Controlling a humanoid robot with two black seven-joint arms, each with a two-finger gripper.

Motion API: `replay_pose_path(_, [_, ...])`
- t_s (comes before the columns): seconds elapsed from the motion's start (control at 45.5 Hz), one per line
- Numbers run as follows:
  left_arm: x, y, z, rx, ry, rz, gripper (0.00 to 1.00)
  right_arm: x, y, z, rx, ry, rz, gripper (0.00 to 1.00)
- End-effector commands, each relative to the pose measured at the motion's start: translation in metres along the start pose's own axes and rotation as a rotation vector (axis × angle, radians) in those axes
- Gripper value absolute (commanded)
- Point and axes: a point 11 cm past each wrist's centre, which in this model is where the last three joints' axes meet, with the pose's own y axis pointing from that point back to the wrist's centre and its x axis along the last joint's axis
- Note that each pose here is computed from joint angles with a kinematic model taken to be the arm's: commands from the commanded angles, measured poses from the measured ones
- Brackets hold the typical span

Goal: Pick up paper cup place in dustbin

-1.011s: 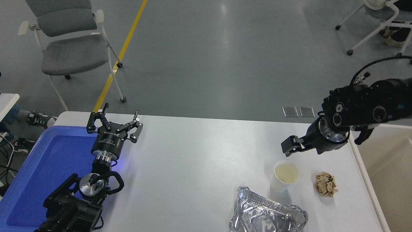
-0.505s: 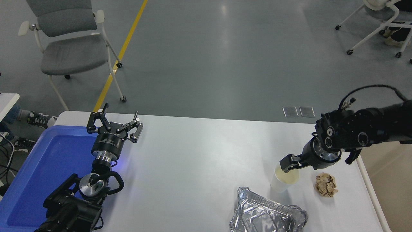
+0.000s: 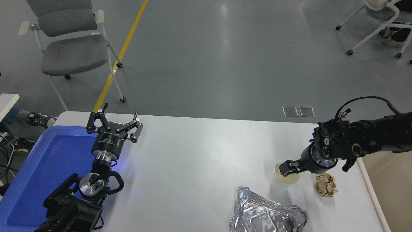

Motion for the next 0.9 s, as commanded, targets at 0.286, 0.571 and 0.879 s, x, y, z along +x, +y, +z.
replay_pose_path(0.286, [0.0, 0.0, 0.0, 0.0, 0.0, 0.0, 0.99, 0.002, -0.001, 0.005, -0.007, 0.037, 0.009, 0.0])
replay_pose_path(0.571, [0.0, 0.0, 0.0, 0.001, -0.001, 0.0, 0.99, 0.018, 0.017, 0.012, -0.012, 0.009, 0.046, 0.0])
replay_pose_path(0.879, [0.0, 0.0, 0.0, 0.0, 0.0, 0.0, 0.99, 0.052, 0.137, 0.014, 0.03, -0.054, 0.105, 0.0])
